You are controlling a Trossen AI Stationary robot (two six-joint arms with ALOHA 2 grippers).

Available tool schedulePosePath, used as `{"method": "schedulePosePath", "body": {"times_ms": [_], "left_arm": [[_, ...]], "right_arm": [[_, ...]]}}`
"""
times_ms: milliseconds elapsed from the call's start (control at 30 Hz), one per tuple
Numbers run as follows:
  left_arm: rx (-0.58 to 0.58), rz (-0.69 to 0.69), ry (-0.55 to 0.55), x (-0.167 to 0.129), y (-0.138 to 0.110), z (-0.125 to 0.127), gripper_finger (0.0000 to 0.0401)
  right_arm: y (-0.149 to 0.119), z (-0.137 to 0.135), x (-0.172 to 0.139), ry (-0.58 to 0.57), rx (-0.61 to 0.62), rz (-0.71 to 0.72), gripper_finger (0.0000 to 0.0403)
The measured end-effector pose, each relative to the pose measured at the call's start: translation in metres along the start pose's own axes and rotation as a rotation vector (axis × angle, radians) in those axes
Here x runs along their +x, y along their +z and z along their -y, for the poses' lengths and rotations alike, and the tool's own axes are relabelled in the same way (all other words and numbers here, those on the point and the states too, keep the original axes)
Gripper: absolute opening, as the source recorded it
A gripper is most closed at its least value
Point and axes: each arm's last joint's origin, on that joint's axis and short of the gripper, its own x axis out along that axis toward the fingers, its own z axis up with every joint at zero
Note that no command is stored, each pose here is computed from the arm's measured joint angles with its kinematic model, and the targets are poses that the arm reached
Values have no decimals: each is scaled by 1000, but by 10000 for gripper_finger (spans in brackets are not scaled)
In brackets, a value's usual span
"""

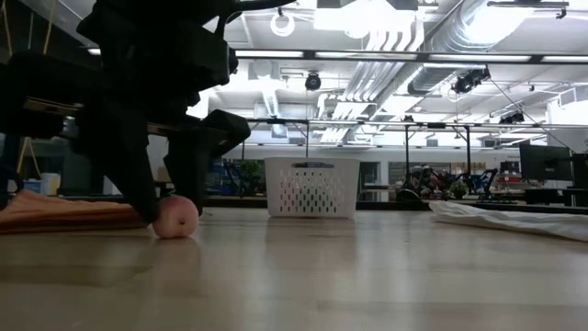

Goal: Pick and placing Produce into tupperware
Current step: Put the pink peach into the white bin

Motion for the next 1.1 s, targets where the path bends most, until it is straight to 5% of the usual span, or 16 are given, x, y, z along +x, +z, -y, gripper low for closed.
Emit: {"method": "schedulePosePath", "body": {"times_ms": [500,733,1100], "left_arm": [[-43,-4,48,-1,1,-2,149],[-53,65,71,-11,23,-7,151],[-210,106,155,-38,41,-54,152]], "right_arm": [[0,0,0,0,-3,0,158],[0,0,0,0,-3,0,158],[0,0,0,1,-23,-6,158]]}}
